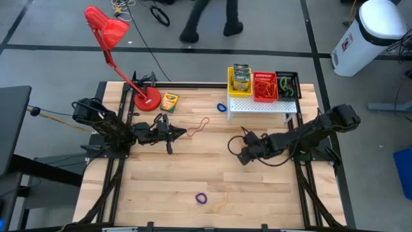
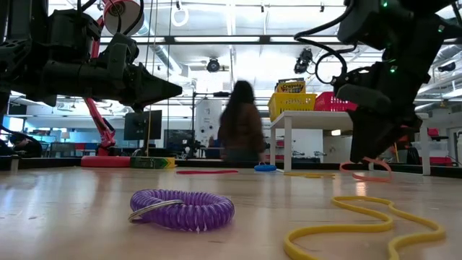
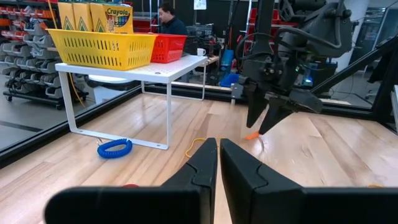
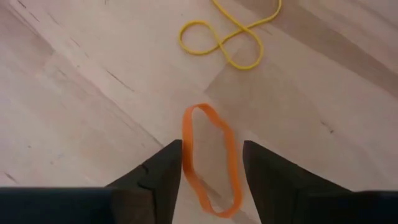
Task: Pick & Place Office Desk Supplies
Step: Put the orange rubber band on the red basket
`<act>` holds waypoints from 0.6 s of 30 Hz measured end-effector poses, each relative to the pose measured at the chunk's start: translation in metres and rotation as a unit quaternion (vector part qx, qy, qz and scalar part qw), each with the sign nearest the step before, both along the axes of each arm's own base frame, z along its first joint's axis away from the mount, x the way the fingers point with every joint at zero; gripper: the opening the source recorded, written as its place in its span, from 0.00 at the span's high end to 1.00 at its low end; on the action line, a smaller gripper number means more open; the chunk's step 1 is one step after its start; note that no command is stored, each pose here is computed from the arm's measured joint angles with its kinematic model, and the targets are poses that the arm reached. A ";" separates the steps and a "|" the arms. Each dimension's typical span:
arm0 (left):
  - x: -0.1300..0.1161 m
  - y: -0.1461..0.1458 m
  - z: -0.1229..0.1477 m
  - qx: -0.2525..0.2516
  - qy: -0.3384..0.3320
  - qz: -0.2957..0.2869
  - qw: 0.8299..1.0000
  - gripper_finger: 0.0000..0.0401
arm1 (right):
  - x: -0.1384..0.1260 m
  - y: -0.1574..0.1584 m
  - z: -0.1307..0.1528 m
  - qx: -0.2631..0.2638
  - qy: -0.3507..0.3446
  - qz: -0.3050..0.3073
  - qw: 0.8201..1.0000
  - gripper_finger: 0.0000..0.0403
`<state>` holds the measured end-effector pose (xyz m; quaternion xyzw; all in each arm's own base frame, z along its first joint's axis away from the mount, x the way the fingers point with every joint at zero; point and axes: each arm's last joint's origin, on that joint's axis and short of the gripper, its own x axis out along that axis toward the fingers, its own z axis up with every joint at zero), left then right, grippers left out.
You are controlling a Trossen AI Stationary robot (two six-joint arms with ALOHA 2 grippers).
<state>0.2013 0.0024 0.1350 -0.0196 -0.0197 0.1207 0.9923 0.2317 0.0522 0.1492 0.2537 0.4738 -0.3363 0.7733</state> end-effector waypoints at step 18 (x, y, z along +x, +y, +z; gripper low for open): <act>0.000 0.000 0.000 0.000 0.000 0.000 1.000 0.93 | 0.013 0.004 0.026 -0.033 -0.017 0.081 0.996 0.96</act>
